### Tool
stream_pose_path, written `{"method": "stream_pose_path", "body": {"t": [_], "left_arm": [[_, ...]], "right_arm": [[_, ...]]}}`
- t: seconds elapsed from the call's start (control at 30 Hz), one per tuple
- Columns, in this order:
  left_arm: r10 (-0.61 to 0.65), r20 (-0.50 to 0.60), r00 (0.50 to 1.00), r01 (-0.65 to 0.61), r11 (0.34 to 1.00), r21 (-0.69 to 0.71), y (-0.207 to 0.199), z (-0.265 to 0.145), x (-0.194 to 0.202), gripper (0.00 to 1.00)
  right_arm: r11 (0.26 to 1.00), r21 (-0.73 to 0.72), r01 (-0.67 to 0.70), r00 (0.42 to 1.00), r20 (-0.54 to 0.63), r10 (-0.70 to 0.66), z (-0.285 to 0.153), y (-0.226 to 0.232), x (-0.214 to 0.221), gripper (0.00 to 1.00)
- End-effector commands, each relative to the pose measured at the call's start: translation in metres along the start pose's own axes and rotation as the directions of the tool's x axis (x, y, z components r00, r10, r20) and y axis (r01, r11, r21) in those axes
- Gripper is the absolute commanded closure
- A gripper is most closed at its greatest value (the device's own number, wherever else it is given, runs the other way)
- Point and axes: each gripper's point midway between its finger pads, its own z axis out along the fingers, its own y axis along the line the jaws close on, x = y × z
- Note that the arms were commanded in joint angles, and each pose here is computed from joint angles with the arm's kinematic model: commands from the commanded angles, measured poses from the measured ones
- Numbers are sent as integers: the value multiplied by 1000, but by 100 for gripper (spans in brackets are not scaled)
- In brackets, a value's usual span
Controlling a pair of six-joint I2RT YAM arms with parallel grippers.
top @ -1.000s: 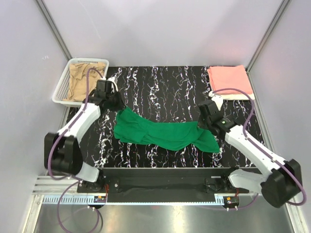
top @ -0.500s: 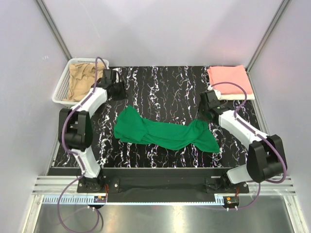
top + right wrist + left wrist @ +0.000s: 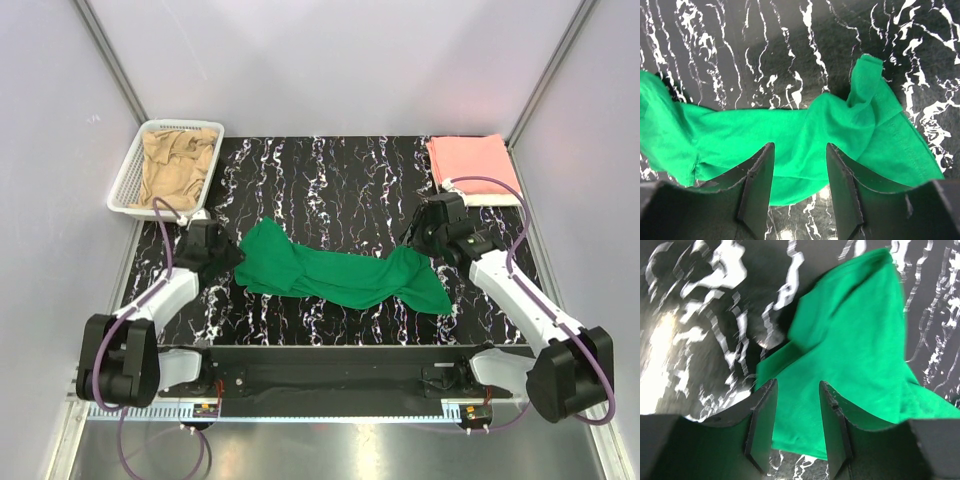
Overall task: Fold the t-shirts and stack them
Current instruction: Flatten the tshirt out
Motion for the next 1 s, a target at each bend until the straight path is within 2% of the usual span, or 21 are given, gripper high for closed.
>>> {"method": "stream_pose_path", "body": {"t": [0.0, 0.1, 0.3, 0.8, 0.97], "left_arm": [[-138, 161, 977, 128, 989, 68, -9, -6, -27, 55], [-176, 175, 969, 153, 979, 134, -12, -9, -20, 55], [-176, 161, 971, 166, 984, 70, 2, -6, -12, 47], [-223, 144, 964, 212, 973, 86, 7, 8, 3, 46], [-235, 146, 961, 226, 971, 81, 10, 8, 5, 41]], "right_arm": [[997, -73, -8, 1000, -3, 8, -11, 12, 1, 46], [994, -105, -9, 1000, 6, 10, -20, 16, 0, 46], [993, -119, -21, 999, 27, 24, -29, 14, 1, 45], [990, -131, -48, 998, 26, 52, -32, 16, 1, 45], [990, -132, -52, 998, 27, 57, -32, 17, 0, 45]]}}
